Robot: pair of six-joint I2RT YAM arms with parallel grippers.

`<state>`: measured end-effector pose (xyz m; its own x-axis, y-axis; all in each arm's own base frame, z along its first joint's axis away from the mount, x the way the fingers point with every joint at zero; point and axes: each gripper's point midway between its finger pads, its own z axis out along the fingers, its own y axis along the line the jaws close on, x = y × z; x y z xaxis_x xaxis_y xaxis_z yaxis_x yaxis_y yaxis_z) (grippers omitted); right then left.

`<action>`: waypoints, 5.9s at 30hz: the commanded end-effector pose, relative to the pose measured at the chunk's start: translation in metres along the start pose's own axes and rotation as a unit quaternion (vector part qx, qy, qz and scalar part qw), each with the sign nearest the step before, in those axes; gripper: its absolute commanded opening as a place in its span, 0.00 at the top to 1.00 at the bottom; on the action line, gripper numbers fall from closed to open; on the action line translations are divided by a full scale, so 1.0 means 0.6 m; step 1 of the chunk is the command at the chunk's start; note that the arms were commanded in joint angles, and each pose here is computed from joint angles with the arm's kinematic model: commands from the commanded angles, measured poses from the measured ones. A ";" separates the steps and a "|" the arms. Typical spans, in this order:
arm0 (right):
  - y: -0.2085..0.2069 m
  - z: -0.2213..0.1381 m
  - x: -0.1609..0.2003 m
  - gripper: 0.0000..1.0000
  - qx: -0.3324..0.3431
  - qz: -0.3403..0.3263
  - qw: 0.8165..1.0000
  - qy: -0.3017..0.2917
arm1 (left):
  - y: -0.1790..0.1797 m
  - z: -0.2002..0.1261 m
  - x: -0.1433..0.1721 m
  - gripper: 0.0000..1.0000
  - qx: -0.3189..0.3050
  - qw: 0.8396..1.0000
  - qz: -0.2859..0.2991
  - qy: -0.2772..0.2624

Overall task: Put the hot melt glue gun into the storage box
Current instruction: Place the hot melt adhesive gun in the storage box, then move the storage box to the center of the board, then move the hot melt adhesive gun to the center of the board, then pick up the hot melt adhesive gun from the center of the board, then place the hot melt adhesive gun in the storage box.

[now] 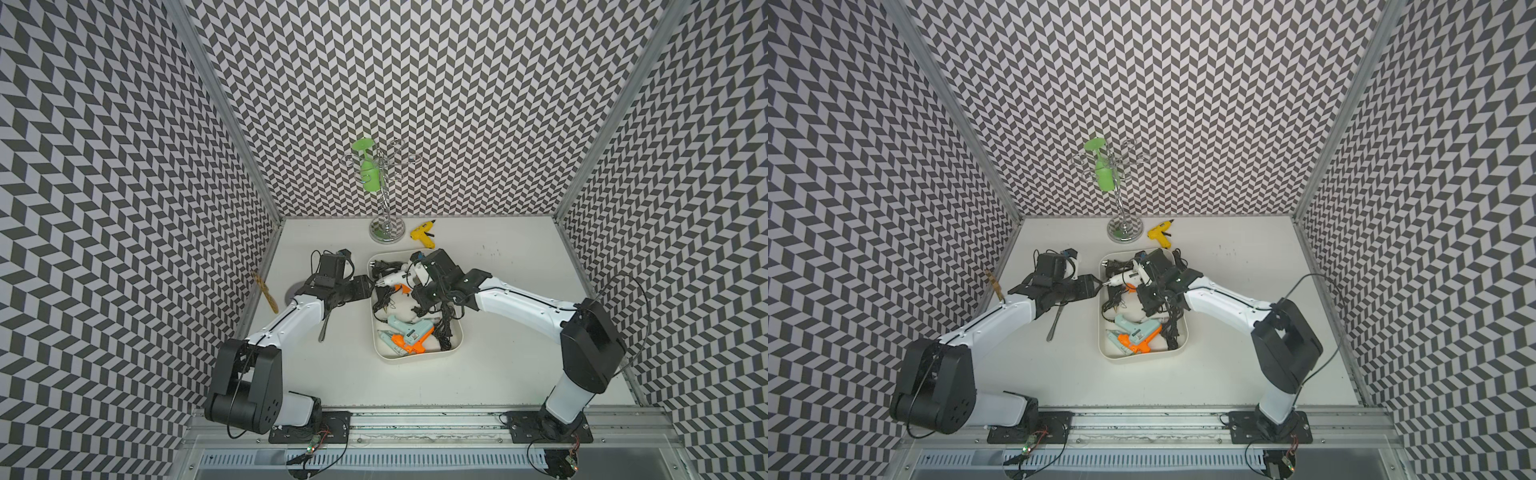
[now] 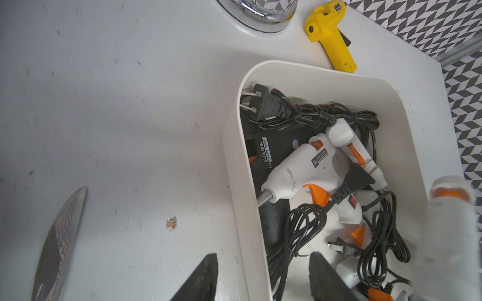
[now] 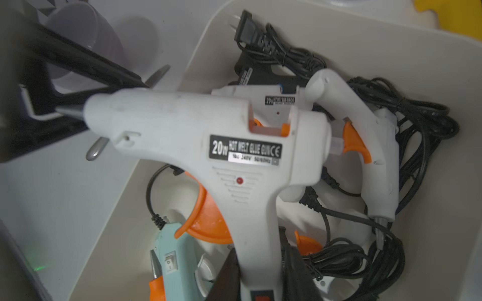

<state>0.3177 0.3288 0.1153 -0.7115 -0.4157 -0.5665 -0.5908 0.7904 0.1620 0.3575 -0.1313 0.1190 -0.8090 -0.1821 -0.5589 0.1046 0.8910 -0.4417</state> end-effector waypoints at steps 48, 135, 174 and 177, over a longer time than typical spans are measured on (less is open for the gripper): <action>-0.315 -0.095 -0.162 0.37 0.159 0.111 0.977 -0.089 | 0.022 0.051 0.067 0.50 -0.060 0.993 0.037 0.092; -0.369 0.123 0.042 0.41 0.131 0.088 0.987 0.033 | -0.026 -0.032 -0.113 0.47 -0.064 0.996 0.050 -0.045; -0.019 -0.147 -0.137 0.89 0.018 -0.054 0.987 -0.152 | -0.156 -0.055 -0.133 0.33 0.134 0.989 -0.022 -0.062; 0.003 -0.140 -0.163 0.89 0.007 -0.070 0.983 -0.168 | -0.103 -0.095 -0.158 0.34 0.084 0.989 -0.037 -0.116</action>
<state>0.3438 0.3134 0.2193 -0.5125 -0.3844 -0.7678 -0.6486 0.7593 0.0527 0.3910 -0.1836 0.2171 -0.7609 -0.2804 -0.5852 0.2173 0.7396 -0.6370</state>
